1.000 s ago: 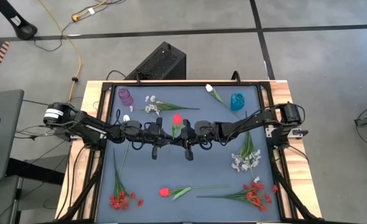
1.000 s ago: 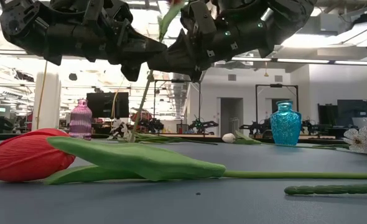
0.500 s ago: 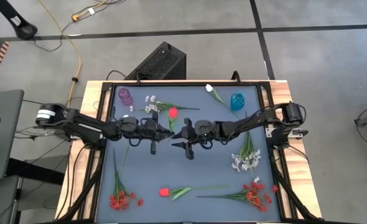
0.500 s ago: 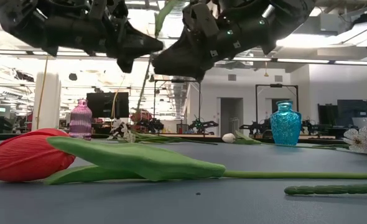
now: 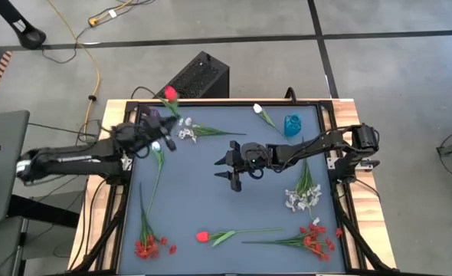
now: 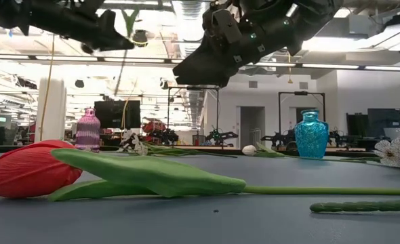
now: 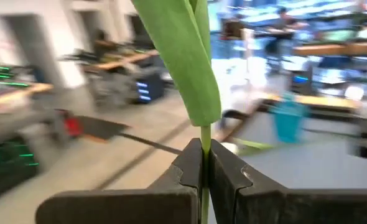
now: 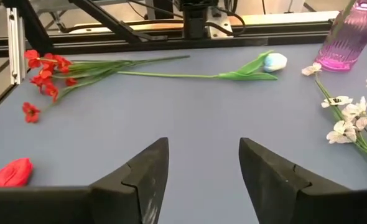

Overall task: Sort flowers into vase by color
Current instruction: Put the top red flower into the violet vase

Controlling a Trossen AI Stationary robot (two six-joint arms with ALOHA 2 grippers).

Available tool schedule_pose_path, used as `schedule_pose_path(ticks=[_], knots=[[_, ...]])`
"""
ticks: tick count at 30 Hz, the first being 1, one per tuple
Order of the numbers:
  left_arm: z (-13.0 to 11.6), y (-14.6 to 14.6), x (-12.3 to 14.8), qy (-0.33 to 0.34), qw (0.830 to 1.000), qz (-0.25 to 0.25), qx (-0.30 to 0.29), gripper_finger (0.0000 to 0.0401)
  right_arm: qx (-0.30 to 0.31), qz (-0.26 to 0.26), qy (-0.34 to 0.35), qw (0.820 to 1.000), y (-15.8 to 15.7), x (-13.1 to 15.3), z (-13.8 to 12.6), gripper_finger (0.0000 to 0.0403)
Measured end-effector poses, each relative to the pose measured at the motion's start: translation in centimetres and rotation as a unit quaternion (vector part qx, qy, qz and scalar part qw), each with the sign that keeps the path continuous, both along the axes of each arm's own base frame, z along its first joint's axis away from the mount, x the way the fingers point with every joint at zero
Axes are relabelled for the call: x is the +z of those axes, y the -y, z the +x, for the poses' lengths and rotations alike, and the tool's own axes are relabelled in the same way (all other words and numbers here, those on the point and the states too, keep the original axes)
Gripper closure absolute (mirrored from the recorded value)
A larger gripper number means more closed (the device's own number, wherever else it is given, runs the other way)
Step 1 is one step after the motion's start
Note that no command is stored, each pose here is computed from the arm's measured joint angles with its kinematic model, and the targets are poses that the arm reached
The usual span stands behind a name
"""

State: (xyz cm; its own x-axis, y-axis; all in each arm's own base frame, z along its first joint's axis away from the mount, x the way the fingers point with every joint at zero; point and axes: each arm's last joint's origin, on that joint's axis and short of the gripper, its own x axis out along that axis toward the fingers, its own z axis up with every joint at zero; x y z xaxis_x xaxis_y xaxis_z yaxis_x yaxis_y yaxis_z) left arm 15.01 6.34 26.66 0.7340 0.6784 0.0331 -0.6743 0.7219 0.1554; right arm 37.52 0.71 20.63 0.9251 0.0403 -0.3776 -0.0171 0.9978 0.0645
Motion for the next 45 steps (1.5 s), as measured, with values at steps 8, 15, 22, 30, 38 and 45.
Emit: schedule_pose_path(ticks=[8, 15, 22, 30, 38, 45], knots=[[-3.9, -3.6, 0.6, 0.007, 0.989, 0.012, 0.144, 0.0401, 0.000, 0.000, 0.003, 1.000, 0.0, 0.1, 0.0, 0.0181], [-5.3, -5.7, 0.7, 0.033, 0.989, 0.003, 0.142, 0.0401, 0.000, 0.000, 0.000, 1.000, 0.0, 0.0, 0.0, 0.0181], [-6.3, -6.4, 0.8, 0.039, 0.985, 0.008, 0.166, 0.0401, 0.001, -0.001, -0.001, 1.000, 0.0, -0.1, 0.0, 0.0182], [-6.4, -6.5, 1.2, 0.049, 0.986, 0.022, 0.161, 0.0401, -0.005, -0.002, -0.001, 1.000, 0.5, -0.1, 0.0, 0.0182], [-6.4, -6.5, 1.1, 0.036, 0.985, 0.028, 0.164, 0.0401, -0.005, -0.004, -0.001, 1.000, 0.5, -0.1, 0.0, 0.0182], [-6.4, -6.5, 0.8, 0.013, 0.985, 0.029, 0.171, 0.0401, -0.005, -0.004, -0.002, 1.000, 0.5, -0.1, 0.0, 0.0182]])
